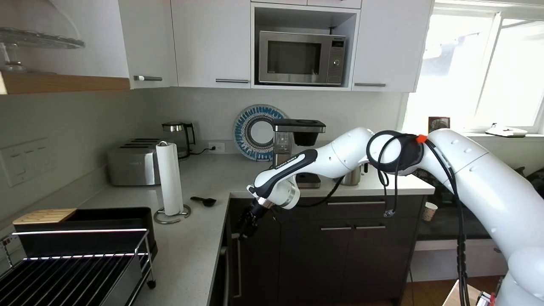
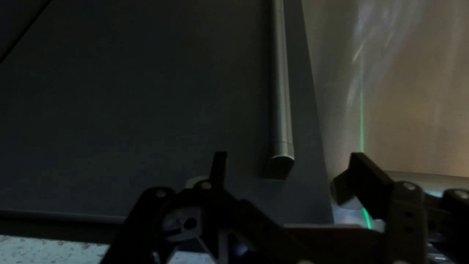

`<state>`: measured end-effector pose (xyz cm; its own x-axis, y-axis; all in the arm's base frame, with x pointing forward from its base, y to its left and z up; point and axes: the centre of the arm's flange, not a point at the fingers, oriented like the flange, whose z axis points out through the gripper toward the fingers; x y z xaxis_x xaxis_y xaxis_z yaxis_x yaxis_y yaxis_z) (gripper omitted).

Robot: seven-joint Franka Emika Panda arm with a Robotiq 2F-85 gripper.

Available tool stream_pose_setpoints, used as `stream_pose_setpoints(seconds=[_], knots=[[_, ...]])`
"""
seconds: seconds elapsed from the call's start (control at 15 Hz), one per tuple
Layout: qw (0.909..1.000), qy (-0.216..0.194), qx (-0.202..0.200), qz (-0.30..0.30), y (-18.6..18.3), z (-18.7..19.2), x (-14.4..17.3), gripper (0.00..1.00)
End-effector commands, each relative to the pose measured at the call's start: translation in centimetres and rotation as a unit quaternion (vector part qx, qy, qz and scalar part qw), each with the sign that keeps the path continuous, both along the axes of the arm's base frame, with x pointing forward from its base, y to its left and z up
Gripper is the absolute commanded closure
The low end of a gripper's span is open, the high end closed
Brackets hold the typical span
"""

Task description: Open the corner cabinet door

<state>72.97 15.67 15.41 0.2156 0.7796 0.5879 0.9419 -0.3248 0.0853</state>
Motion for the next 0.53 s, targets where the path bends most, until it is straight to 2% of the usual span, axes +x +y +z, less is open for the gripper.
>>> stream_pose_setpoints(seconds=[0.0,0.2,0.4,0.47], knots=[[1.0000,0.001,0.005,-0.002,0.54,-1.41,1.62,0.40],[1.0000,0.000,0.005,-0.005,0.56,-1.88,2.06,0.50],[0.9999,0.001,0.012,0.000,0.94,-2.09,2.24,0.85],[0.9999,0.006,0.015,0.004,1.16,-2.18,2.16,0.92]])
